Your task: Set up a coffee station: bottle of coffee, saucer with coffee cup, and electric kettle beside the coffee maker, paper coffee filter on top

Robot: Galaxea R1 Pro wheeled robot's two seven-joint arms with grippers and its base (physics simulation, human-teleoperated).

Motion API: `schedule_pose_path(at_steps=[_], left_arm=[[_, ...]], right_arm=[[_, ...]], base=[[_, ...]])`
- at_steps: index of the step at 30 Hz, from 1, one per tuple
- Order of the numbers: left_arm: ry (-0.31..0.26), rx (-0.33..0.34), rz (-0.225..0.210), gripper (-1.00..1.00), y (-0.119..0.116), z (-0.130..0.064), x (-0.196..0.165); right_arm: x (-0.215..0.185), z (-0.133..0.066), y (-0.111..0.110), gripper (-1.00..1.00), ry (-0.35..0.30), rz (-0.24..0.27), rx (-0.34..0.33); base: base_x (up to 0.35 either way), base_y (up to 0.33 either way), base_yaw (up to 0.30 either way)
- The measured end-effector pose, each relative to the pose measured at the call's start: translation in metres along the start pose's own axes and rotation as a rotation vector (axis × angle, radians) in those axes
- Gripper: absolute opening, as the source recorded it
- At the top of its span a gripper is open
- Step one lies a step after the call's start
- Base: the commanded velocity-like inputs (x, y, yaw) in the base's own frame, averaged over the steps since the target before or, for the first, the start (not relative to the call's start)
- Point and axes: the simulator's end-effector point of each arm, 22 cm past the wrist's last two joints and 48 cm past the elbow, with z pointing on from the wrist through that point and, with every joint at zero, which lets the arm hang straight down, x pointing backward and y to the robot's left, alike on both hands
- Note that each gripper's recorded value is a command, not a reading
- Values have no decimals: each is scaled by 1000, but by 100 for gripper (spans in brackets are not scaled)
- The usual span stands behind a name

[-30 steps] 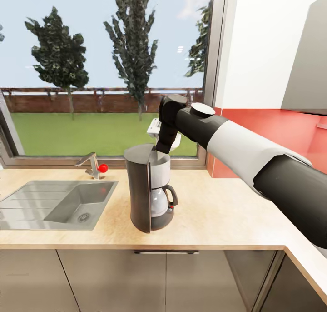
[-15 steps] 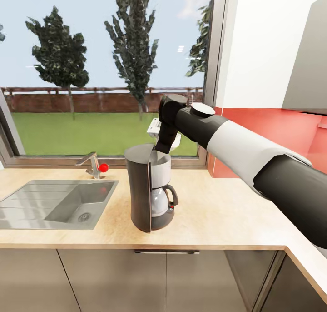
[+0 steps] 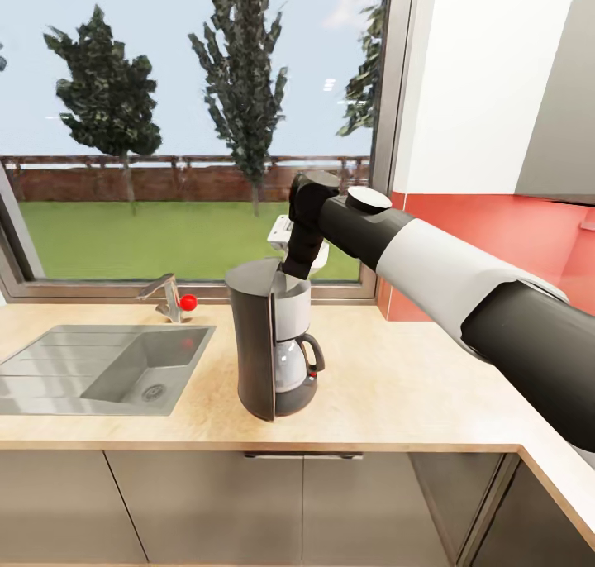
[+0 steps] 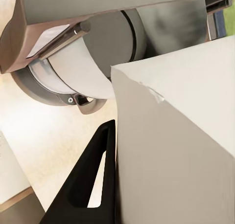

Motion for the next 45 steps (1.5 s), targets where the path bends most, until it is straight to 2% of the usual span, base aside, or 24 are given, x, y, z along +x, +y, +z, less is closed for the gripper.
schedule_pose_path(at_steps=[9, 15, 19, 36, 45], left_arm=[[1, 0, 0, 100, 0, 0, 0], [1, 0, 0, 100, 0, 0, 0], [1, 0, 0, 100, 0, 0, 0], [1, 0, 0, 100, 0, 0, 0], [0, -1, 0, 100, 0, 0, 0]], right_arm=[[0, 0, -1, -100, 0, 0, 3], [0, 0, -14, -100, 1, 2, 62], [0, -1, -17, -100, 0, 2, 76], [0, -1, -17, -100, -1, 1, 78], [0, 0, -17, -100, 0, 1, 79]], base=[[0, 0, 0], [22, 13, 0], [101, 62, 0], [12, 6, 0], [104, 139, 0]])
